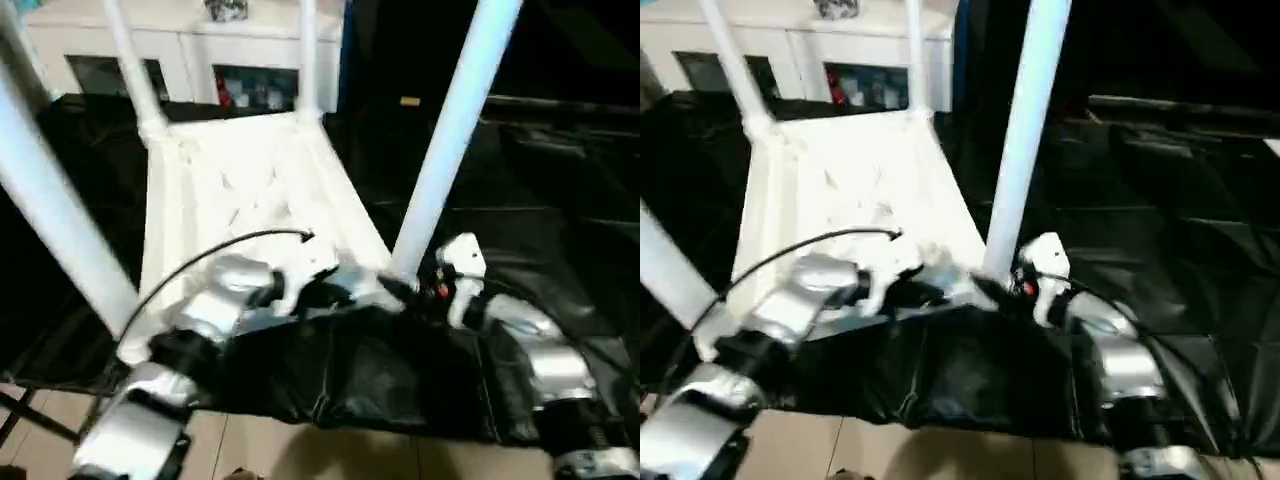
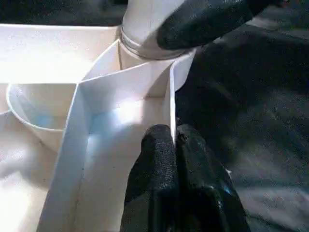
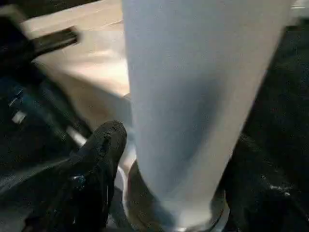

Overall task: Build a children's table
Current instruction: Rotate leg to tighten

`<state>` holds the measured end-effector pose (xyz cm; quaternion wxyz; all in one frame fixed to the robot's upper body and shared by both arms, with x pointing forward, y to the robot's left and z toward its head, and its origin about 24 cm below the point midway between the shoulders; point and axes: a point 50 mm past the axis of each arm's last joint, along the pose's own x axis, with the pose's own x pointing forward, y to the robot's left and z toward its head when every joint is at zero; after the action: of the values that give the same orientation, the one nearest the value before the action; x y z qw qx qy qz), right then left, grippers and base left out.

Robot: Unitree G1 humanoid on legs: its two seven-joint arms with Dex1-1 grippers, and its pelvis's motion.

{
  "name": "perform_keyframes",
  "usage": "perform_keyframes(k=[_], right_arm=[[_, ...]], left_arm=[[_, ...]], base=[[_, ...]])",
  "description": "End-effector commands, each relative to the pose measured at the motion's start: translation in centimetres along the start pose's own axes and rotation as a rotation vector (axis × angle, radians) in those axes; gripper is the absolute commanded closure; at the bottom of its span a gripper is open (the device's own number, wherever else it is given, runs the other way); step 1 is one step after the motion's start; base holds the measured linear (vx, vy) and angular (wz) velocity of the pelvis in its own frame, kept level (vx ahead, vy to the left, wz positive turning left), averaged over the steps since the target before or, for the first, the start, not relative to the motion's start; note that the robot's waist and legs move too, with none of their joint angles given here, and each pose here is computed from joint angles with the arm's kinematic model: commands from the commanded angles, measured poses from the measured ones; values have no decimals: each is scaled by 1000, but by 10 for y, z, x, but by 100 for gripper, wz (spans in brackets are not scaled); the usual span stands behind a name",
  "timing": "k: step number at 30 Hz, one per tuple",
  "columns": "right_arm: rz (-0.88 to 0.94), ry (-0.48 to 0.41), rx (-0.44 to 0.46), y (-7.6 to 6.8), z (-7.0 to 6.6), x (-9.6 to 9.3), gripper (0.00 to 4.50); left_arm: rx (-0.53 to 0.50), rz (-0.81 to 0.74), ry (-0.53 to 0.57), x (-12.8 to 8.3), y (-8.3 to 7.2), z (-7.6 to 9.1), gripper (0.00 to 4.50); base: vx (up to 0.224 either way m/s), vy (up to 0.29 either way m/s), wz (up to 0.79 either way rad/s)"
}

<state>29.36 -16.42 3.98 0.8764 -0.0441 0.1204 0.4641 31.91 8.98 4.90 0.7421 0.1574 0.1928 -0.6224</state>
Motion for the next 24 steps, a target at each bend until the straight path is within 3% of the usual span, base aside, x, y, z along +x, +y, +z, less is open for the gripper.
perform_keyframes(k=[1, 5, 12, 24], right_arm=[[296, 112, -11, 28, -17, 9, 141], [428, 191, -61, 28, -20, 2, 141], [483, 208, -89, 27, -16, 6, 141], [495, 170, -48, 37, -20, 13, 222]], left_arm=[[75, -65, -73, 3, -3, 20, 450], [77, -109, -49, -6, -4, 15, 450], [75, -111, -33, -12, -1, 11, 450], [61, -33, -51, -15, 6, 12, 450]], base=[[0, 0, 0], [0, 0, 0], [0, 0, 0], [0, 0, 0]])
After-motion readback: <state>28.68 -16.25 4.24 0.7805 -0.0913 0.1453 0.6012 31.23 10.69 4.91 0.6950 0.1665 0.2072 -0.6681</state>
